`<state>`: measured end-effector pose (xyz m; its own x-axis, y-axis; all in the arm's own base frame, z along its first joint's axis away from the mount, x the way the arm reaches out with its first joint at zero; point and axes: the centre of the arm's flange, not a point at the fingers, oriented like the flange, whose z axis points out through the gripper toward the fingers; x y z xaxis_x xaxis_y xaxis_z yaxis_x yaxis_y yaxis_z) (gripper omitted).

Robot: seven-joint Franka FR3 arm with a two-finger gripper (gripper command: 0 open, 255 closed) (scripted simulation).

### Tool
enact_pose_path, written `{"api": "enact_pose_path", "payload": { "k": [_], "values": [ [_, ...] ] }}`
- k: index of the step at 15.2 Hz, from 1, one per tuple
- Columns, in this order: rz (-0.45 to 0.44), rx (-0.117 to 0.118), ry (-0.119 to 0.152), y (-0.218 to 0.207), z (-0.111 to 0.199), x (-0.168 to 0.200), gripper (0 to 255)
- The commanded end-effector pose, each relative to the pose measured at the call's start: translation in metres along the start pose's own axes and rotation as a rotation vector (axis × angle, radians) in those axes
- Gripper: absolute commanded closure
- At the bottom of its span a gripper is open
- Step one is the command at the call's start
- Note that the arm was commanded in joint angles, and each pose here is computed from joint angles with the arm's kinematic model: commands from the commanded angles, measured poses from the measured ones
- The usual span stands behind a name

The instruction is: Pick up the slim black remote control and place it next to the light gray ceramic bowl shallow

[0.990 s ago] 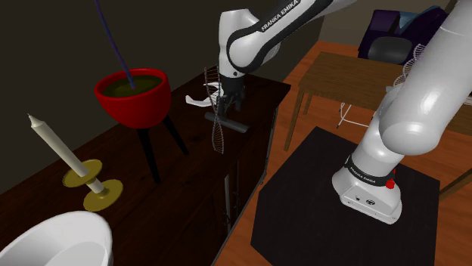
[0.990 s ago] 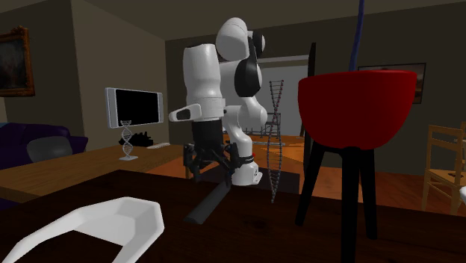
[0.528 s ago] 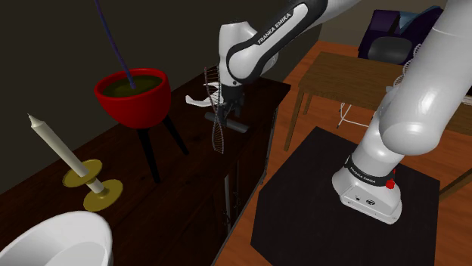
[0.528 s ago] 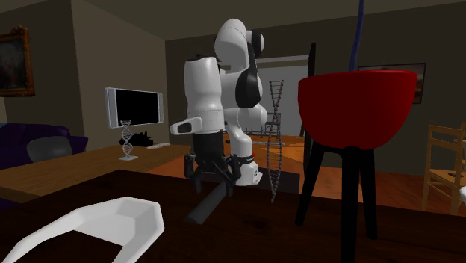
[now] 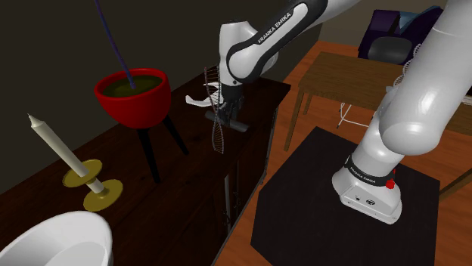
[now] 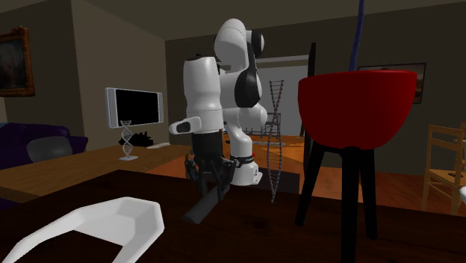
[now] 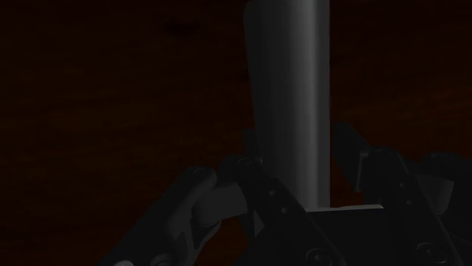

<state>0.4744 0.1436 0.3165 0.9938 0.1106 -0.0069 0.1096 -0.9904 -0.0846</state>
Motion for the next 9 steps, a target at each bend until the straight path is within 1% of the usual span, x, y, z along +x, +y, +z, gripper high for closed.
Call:
{"api": "enact_pose_path", "payload": {
  "k": [1,8,9],
  "values": [
    [-0.005,0.001,-0.004,-0.0025,0.002,-0.0008,255],
    [-0.005,0.001,-0.004,-0.0025,0.0021,-0.0008,255],
    [-0.005,0.001,-0.004,-0.003,-0.0032,-0.0009,255]
  ]
}}
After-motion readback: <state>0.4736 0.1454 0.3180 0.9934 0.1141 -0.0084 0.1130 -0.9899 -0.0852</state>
